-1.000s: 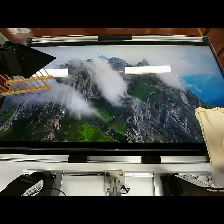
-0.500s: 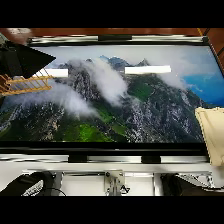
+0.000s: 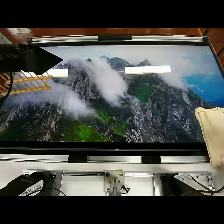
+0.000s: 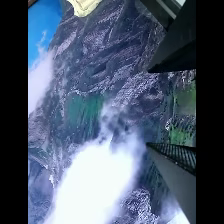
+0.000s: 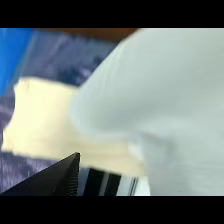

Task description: Fold the shirts.

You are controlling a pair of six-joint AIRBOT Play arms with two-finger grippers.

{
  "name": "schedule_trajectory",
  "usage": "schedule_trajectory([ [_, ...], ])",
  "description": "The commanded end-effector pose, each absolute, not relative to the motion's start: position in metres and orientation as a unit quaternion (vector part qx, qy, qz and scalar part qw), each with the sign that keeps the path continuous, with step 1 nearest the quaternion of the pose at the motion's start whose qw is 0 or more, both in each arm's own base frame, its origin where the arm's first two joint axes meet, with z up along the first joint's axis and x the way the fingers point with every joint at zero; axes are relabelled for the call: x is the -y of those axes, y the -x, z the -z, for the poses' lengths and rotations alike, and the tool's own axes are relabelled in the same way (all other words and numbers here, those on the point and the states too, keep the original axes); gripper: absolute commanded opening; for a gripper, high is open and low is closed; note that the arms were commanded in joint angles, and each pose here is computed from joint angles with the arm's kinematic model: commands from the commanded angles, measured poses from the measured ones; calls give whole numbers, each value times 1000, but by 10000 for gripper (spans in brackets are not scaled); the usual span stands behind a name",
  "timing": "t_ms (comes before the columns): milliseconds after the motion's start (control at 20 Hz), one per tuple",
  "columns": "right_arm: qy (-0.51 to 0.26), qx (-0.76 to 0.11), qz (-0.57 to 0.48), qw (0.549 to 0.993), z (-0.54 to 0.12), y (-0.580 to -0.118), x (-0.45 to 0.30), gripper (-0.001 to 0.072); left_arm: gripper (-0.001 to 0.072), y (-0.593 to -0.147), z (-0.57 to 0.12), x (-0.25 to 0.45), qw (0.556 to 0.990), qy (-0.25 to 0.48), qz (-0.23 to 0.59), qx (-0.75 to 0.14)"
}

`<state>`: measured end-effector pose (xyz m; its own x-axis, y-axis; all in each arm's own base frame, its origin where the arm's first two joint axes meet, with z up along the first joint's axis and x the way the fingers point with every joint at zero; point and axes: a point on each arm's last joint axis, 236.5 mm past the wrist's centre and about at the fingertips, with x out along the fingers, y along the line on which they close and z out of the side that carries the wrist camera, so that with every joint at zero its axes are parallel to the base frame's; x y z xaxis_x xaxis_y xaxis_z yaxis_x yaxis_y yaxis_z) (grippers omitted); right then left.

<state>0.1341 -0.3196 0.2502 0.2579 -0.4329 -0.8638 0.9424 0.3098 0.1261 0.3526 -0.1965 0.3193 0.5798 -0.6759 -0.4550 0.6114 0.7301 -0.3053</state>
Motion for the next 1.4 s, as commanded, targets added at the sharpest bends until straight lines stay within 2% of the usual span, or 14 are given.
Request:
schedule_trajectory([
  [0,-359,-455,409,705,-212,-162,270,551,525,-363,-305,198,882,60,360,-298],
  [100,-360,-481,366,711,-189,-191,241,551,525,-366,-301,198,880,61,359,-303],
  [250,-371,-524,229,732,-153,-261,163,551,525,-375,-288,195,880,55,350,-316],
  [450,-332,-499,90,795,-148,-357,57,551,524,-390,-240,182,866,24,321,-382],
  [500,-314,-488,63,812,-150,-376,33,551,499,-391,-226,180,858,18,317,-403],
  [550,-293,-481,47,825,-150,-390,12,551,411,-393,-212,176,851,8,311,-424],
  [600,-256,-485,41,835,-143,-398,-6,551,383,-395,-197,169,846,-11,296,-444],
  [650,-202,-503,45,839,-131,-397,-19,551,383,-398,-182,158,843,-32,268,-466],
  [750,-113,-547,65,827,-109,-384,-32,551,386,-402,-148,117,833,-86,162,-522],
  [800,-91,-567,63,817,-99,-377,-39,551,413,-402,-134,100,821,-107,119,-549],
  [850,-83,-584,57,805,-91,-373,-48,551,474,-399,-121,94,806,-114,102,-572],
  [900,-85,-597,51,796,-85,-370,-54,551,552,-398,-111,96,794,-113,104,-588],
  [1350,-104,-604,30,790,-81,-370,-68,551,551,-402,-102,114,793,-91,131,-588],
])
